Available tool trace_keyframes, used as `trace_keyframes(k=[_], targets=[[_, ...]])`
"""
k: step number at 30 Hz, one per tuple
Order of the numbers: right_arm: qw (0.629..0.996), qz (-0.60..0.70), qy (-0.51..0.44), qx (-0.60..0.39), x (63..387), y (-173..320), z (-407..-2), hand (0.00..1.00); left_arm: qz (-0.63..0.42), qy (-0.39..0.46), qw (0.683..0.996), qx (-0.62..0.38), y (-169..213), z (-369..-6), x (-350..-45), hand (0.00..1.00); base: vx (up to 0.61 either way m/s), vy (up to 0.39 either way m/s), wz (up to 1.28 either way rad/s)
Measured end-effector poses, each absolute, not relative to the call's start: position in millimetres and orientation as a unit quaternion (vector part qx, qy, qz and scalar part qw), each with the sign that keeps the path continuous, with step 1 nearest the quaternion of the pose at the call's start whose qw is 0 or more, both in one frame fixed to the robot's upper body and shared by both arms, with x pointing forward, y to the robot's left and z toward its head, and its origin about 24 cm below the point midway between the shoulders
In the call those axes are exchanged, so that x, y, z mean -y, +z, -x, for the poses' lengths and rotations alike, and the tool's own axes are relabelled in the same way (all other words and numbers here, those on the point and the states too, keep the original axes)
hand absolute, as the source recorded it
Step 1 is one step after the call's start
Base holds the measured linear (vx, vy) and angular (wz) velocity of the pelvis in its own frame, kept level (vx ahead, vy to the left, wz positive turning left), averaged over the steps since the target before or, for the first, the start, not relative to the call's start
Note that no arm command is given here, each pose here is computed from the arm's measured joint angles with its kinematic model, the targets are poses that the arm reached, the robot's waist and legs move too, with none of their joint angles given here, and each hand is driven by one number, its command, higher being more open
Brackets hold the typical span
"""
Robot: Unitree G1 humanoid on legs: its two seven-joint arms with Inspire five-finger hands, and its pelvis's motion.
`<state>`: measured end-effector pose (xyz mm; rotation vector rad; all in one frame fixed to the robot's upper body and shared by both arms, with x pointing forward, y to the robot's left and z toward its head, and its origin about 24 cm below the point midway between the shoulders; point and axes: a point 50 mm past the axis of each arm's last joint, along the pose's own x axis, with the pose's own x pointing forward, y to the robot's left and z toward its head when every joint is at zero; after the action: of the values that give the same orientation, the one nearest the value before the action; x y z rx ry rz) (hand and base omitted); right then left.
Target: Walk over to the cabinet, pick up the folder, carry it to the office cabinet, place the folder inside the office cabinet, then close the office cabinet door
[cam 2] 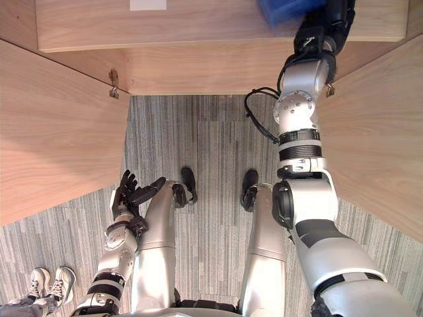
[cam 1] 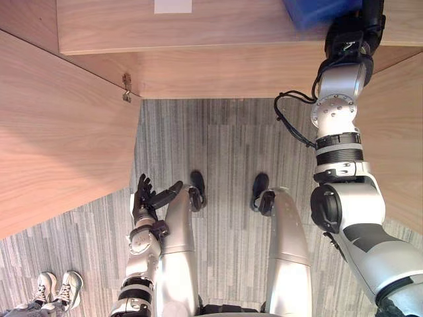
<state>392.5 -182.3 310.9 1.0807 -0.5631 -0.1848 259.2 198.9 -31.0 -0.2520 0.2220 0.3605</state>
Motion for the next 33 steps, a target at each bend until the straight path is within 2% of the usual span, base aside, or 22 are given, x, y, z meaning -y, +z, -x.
trace_keyframes(k=[5, 9, 12, 13, 17, 20, 21, 28, 33], targets=[[0.833, -0.476, -0.053, 0.276, 172.1, 315.9, -391.6, 1.00, 0.123, 0.179, 0.970, -0.109, -30.5, -259.6, -200.1, 1.00, -0.04, -0.033, -0.05], [0.862, -0.411, -0.005, 0.296, 155.8, 325.5, -387.4, 1.00, 0.123, 0.178, 0.970, -0.110, -30.5, -260.3, -199.9, 1.00, -0.01, -0.007, -0.02], [0.902, -0.314, 0.021, 0.297, 141.5, 324.7, -388.1, 1.00, 0.123, 0.176, 0.971, -0.109, -30.4, -260.5, -199.6, 1.00, 0.00, 0.000, 0.00], [0.922, -0.242, 0.030, 0.301, 136.0, 322.2, -388.2, 1.00, 0.123, 0.175, 0.971, -0.109, -30.7, -260.4, -199.4, 1.00, 0.00, 0.000, 0.00], [0.948, -0.082, 0.047, 0.305, 125.6, 311.8, -389.1, 1.00, 0.119, 0.174, 0.970, -0.118, -35.6, -258.3, -200.0, 1.00, -0.01, 0.000, 0.00], [0.953, 0.020, 0.045, 0.299, 124.6, 298.5, -390.7, 1.00, 0.118, 0.171, 0.970, -0.130, -41.0, -255.9, -200.8, 1.00, 0.00, 0.000, 0.00], [0.952, 0.050, 0.042, 0.298, 124.5, 296.6, -391.0, 0.00, 0.118, 0.170, 0.970, -0.130, -41.5, -255.6, -200.7, 1.00, 0.00, 0.000, 0.00], [0.911, 0.269, -0.017, 0.313, 131.8, 294.4, -393.3, 0.00, 0.113, 0.170, 0.969, -0.140, -45.4, -255.7, -202.4, 1.00, 0.00, 0.000, 0.00], [0.928, 0.238, -0.025, 0.287, 142.3, 291.3, -398.4, 0.00, 0.111, 0.171, 0.969, -0.143, -46.3, -256.1, -204.0, 1.00, 0.00, 0.000, 0.00]])
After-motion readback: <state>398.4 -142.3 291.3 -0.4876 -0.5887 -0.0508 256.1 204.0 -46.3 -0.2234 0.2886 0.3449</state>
